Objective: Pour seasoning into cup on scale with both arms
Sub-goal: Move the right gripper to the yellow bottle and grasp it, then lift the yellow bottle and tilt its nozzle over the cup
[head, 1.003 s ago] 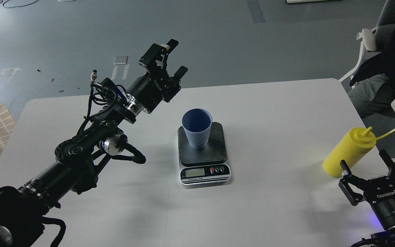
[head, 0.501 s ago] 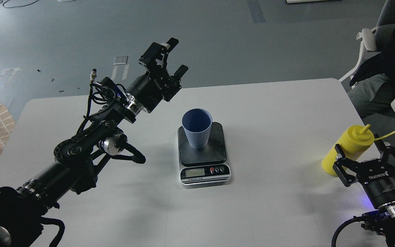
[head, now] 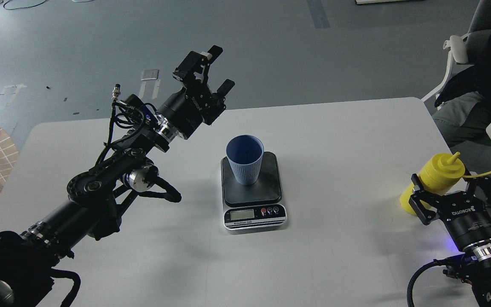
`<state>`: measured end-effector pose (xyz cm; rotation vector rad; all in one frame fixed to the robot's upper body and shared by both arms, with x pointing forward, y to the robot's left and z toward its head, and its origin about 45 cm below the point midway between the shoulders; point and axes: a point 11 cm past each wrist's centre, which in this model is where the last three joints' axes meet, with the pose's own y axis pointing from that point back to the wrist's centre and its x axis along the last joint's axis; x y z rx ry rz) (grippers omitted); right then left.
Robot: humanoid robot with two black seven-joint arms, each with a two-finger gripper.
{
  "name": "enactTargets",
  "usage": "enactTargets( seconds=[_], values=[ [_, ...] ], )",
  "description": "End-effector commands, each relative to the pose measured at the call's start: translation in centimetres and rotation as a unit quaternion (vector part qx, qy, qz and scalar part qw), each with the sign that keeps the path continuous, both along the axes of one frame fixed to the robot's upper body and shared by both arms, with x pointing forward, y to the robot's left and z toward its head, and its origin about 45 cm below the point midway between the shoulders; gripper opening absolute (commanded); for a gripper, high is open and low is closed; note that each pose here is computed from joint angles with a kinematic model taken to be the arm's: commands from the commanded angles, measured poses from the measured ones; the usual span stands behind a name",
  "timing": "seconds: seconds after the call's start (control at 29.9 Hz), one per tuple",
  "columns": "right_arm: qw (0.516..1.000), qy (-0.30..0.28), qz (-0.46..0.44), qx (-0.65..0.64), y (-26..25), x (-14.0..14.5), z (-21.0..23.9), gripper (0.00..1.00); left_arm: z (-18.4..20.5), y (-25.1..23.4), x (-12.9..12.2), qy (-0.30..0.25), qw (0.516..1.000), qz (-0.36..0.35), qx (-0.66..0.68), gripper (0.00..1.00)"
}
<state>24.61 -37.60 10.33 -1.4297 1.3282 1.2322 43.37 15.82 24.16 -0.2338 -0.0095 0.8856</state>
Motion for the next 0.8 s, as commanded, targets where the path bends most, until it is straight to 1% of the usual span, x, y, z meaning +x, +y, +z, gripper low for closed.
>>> enactTargets(
  seconds=[0.0, 0.03, 0.07, 0.1, 0.13, 0.17, 0.2, 0.23, 0.27, 0.33, 0.4, 0.5, 0.6, 0.63, 0.67, 0.74, 0.77],
  values=[
    [0.999, 0.007, -0.008, -0.03, -0.2, 0.2, -0.2, 0.96, 0.0, 0.0, 0.0, -0.001, 1.0, 0.0, 0.001, 0.98],
    [0.999, 0.009, -0.009, -0.037, -0.2, 0.2, -0.3, 0.92, 0.0, 0.1, 0.0, 0.0, 1.0, 0.0, 0.001, 0.98],
    [0.999, 0.01, -0.014, -0.048, -0.4, 0.3, -0.3, 0.82, -0.1, -0.1, -0.1, -0.001, 1.0, -0.002, 0.003, 0.98],
    [0.998, 0.01, -0.02, -0.059, -0.5, 0.3, -0.2, 0.65, -0.2, -0.1, -0.2, -0.002, 1.0, -0.004, 0.009, 0.98],
    [0.998, 0.01, -0.02, -0.059, -0.5, 0.3, -0.2, 0.65, -0.2, -0.1, -0.2, -0.002, 1.0, -0.004, 0.01, 0.98],
    [0.997, 0.008, -0.029, -0.073, -0.7, 0.3, -0.1, 0.36, -0.4, -0.2, -0.3, -0.002, 1.0, -0.006, 0.014, 0.98],
    [0.996, 0.009, -0.032, -0.083, -0.8, 0.4, -0.1, 0.22, -0.5, -0.2, -0.3, -0.002, 1.0, -0.007, 0.017, 0.98],
    [0.993, 0.011, -0.04, -0.109, -1.0, 0.4, -0.2, 0.12, -0.5, -0.2, -0.3, -0.003, 1.0, -0.008, 0.019, 0.98],
    [0.989, 0.011, -0.047, -0.14, -1.2, 0.4, -0.1, 0.07, -0.5, -0.2, -0.3, -0.004, 1.0, -0.008, 0.02, 0.98],
    [0.983, 0.012, -0.052, -0.176, -1.4, 0.5, -0.1, 0.0, -0.5, -0.2, -0.3, -0.004, 1.0, -0.008, 0.02, 0.98],
    [0.98, 0.012, -0.051, -0.193, -1.4, 0.6, 0.0, 0.0, -0.5, -0.2, -0.3, -0.004, 1.0, -0.008, 0.02, 0.98],
    [0.972, 0.01, -0.028, -0.235, -0.8, 1.6, 0.3, 0.0, -0.6, -0.1, -0.3, -0.003, 1.0, -0.006, 0.021, 0.98],
    [0.959, -0.018, -0.007, -0.283, -0.1, 4.1, 2.4, 0.0, -0.4, 0.1, -0.2, -0.005, 1.0, -0.004, 0.021, 0.98],
    [0.951, -0.043, 0.004, -0.308, 0.6, 5.9, 4.2, 0.0, -0.3, 0.2, -0.2, -0.005, 1.0, -0.002, 0.019, 0.98],
    [0.945, -0.058, 0.01, -0.322, 1.0, 6.9, 5.2, 0.0, -0.2, 0.3, -0.1, -0.007, 1.0, -0.001, 0.02, 0.98],
    [0.895, -0.107, 0.028, -0.433, -0.3, 11.1, 11.0, 0.0, 0.4, 1.2, 0.3, -0.012, 1.0, 0.008, 0.021, 0.98],
    [0.88, -0.118, 0.033, -0.458, -0.2, 12.2, 12.4, 0.0, 0.4, 1.3, 0.4, -0.013, 1.0, 0.009, 0.022, 0.98]
  ],
)
